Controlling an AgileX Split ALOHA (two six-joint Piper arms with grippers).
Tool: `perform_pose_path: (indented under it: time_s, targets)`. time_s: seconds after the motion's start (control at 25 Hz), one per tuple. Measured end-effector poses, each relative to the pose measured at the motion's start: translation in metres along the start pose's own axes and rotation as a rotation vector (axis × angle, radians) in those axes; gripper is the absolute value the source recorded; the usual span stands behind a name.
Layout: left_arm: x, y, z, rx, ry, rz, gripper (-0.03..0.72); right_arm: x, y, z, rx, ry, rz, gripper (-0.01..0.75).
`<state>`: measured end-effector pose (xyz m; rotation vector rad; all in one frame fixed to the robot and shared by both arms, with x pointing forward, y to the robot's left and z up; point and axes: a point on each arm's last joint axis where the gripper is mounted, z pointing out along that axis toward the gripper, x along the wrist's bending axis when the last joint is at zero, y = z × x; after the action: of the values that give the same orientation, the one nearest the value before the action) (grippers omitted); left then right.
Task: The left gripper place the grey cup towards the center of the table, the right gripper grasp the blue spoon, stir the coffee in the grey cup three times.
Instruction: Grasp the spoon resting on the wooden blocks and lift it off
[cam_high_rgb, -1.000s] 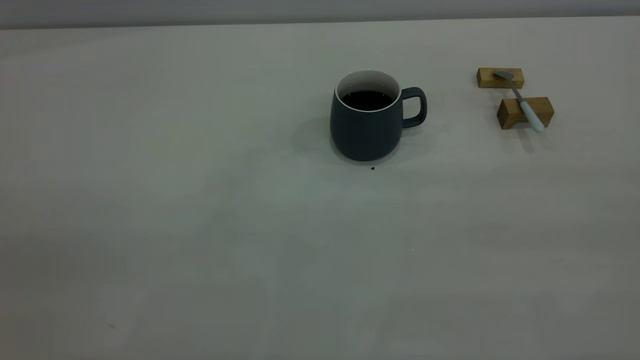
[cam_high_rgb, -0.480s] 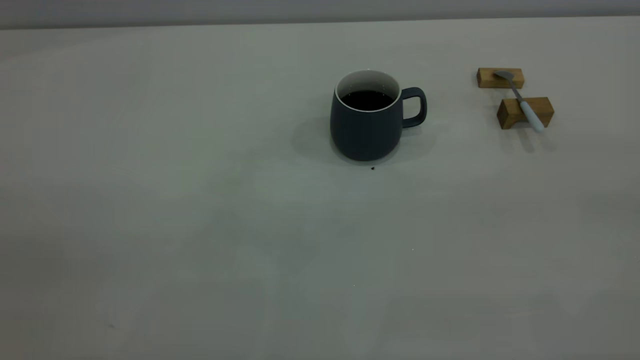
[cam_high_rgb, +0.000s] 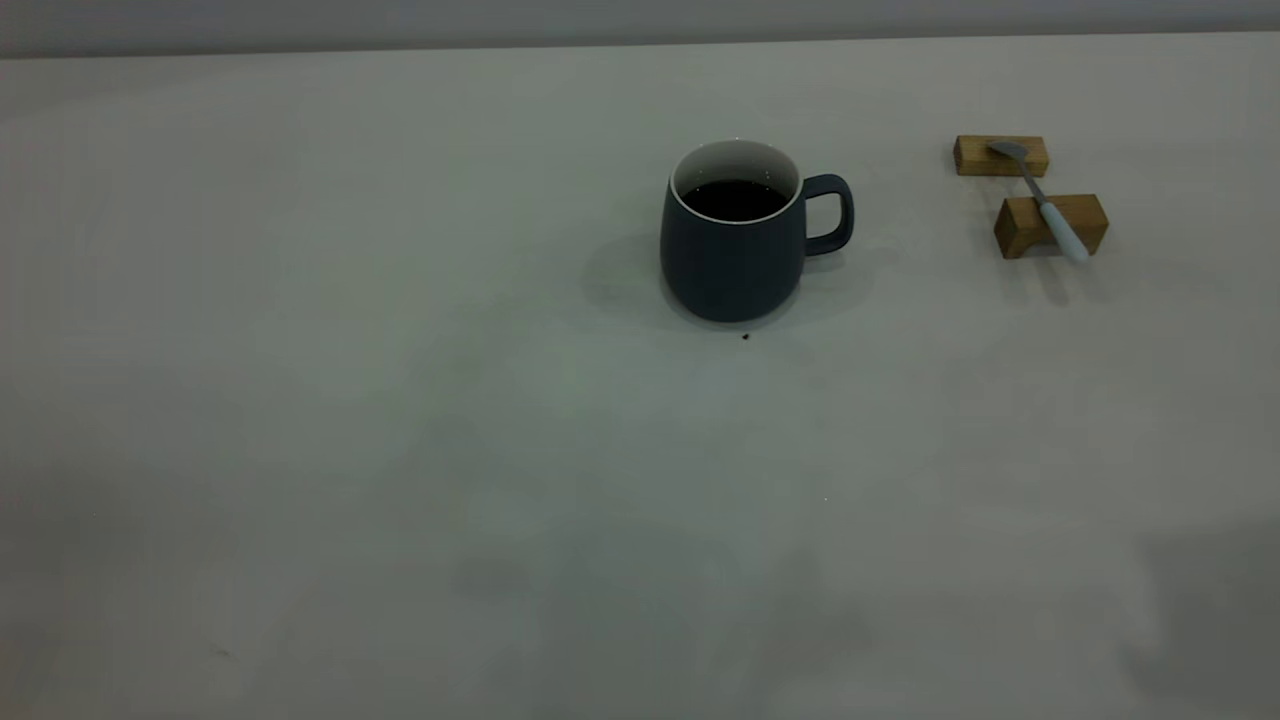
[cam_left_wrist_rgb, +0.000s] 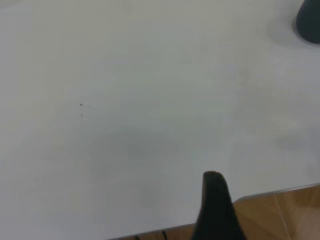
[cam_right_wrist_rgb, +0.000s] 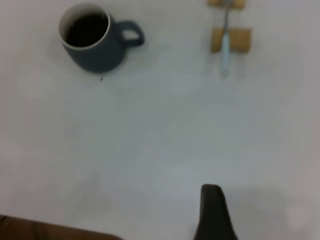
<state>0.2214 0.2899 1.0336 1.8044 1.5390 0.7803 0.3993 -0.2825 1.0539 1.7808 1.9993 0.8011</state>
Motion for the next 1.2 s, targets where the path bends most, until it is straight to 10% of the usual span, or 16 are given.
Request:
perform_pose_path:
  time_s: [0.48,1.2]
  targets:
    - [0.000,0.000,0.000,0.000,0.000,0.000,0.585,-0.022,0.045,0.134,0.328,0.080,0.072,0.570]
    - [0.000,0.000,0.000,0.000,0.000,0.000,0.585,-0.030,0.074,0.311,0.442,0.034,-0.047,0.570]
